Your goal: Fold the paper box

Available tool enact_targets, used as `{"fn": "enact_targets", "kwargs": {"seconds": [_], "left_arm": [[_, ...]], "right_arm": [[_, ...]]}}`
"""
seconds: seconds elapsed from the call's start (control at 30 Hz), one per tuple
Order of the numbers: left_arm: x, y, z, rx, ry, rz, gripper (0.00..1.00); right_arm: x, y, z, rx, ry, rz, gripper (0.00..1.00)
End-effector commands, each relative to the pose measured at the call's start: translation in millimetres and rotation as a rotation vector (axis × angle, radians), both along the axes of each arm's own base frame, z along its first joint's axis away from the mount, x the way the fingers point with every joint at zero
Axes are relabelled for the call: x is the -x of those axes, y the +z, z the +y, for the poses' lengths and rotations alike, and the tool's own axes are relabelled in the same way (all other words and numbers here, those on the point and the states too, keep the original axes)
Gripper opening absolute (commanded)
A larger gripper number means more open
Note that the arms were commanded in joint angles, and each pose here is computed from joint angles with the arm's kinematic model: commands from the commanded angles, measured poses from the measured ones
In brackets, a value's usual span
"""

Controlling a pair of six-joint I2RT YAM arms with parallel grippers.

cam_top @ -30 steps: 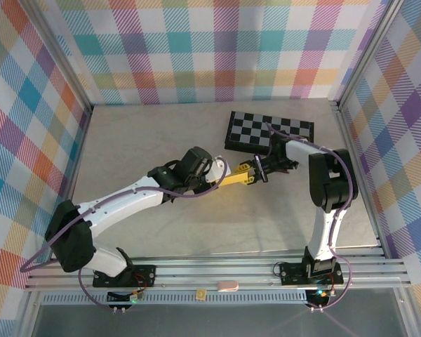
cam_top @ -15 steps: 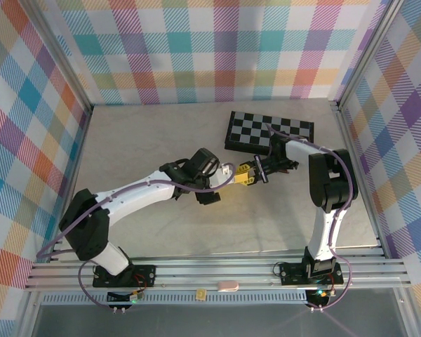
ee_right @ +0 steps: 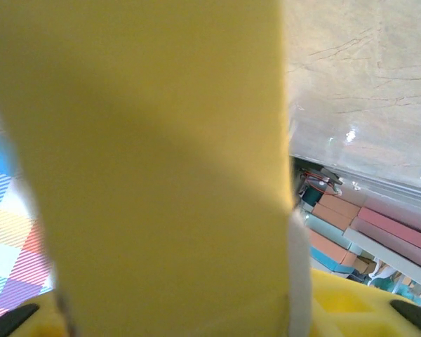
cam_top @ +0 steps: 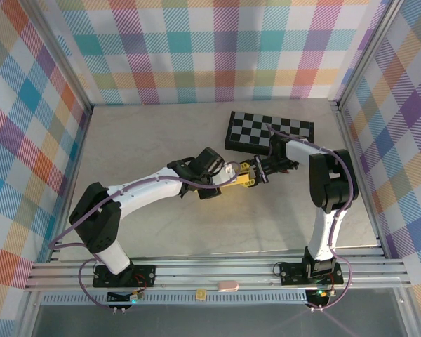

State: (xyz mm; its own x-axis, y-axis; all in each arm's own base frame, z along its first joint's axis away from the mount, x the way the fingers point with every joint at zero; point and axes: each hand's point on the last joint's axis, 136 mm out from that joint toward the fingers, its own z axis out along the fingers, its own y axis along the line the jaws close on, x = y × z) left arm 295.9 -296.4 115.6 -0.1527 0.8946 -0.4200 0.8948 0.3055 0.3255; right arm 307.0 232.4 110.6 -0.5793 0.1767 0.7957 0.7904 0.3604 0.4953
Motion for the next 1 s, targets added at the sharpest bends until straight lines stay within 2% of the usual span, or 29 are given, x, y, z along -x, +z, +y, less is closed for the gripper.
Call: {"fn": "enact_targets", "kwargs": {"seconds": [0.0,0.33,0.47,0.67,0.77,0.87,0.97], "left_arm": [[10,7,-3,0.010,-0.031,0.053,0.46],[29,14,5,-0.005,-0.048,0.142,0.43],[38,19,10,0.005,-0.037,0.207,0.42],[51,15,18,-0.022,-0.038,0.282,0.40],[55,14,21,-0.048,-0.033,0.317,0.40],[57,16,23,-0.057,-0.014,0.348,0.39],[55,11,27,-0.063,0.008,0.355,0.40]], "right_arm": [[6,8,-2,0.000,-0.005,0.009,0.48],[-1,28,-16,0.036,-0.031,-0.074,0.66],[0,43,-33,0.102,-0.053,-0.147,0.70],[11,49,-54,0.189,-0.068,-0.173,0.72],[12,53,-68,0.260,-0.084,-0.227,0.71],[5,66,-87,0.401,-0.073,-0.404,0.68],[-1,80,-105,0.541,-0.041,-0.627,0.49]]}}
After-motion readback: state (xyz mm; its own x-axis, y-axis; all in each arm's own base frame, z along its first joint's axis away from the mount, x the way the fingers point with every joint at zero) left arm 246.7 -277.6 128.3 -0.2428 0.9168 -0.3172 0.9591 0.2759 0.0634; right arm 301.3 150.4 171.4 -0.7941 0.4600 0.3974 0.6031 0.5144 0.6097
